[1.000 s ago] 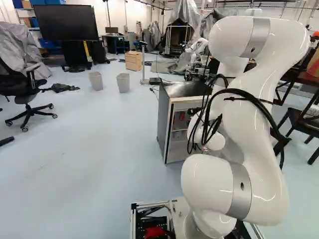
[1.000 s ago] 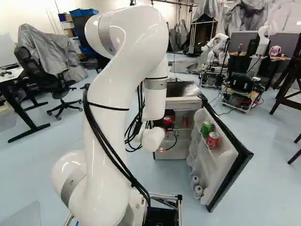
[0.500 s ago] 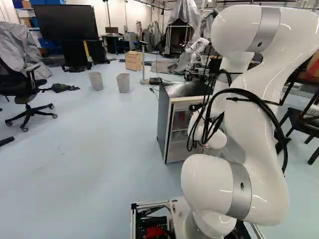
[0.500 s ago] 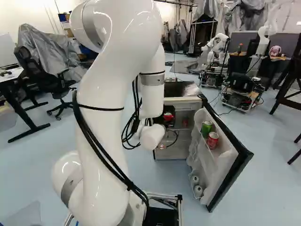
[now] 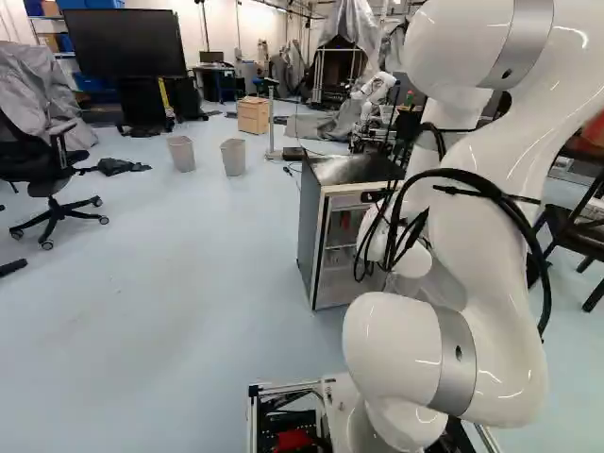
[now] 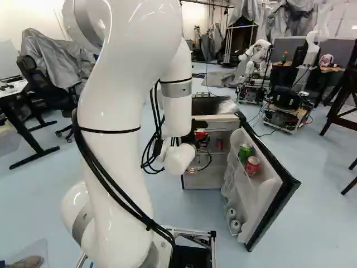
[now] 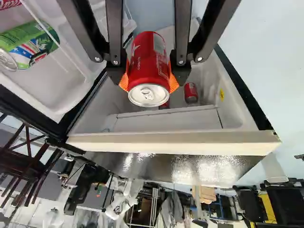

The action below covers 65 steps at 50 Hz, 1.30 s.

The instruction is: Grab a drink from the fridge

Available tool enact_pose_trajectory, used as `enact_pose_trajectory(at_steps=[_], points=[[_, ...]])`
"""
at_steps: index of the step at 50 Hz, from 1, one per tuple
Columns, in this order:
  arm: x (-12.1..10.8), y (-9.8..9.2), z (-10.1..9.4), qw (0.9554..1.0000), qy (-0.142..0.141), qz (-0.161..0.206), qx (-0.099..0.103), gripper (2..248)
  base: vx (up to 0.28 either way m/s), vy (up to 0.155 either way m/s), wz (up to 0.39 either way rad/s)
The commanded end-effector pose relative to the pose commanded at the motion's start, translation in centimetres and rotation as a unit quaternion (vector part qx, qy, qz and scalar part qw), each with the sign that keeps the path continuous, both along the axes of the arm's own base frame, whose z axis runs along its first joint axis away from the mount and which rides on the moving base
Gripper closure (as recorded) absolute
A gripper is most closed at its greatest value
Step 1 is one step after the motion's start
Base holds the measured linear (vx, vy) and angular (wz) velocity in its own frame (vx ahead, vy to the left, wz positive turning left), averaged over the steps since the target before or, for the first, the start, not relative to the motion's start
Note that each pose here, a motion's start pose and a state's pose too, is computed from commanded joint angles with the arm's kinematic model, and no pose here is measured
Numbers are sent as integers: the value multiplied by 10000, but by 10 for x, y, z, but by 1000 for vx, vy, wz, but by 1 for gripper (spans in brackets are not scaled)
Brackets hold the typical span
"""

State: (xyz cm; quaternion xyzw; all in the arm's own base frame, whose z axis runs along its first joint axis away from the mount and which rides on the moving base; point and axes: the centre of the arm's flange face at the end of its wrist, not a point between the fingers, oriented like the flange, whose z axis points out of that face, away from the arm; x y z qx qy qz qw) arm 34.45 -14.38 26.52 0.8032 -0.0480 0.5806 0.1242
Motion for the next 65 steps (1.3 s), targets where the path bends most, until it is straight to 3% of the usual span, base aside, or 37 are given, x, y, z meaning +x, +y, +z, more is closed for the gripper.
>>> enact_pose_trajectory(at_steps=[45,65], points=[[-4,2,44,9986,-478,1,-221,152,0,0,0],[-6,1,42,9994,-291,-66,-171,152,0,0,0]])
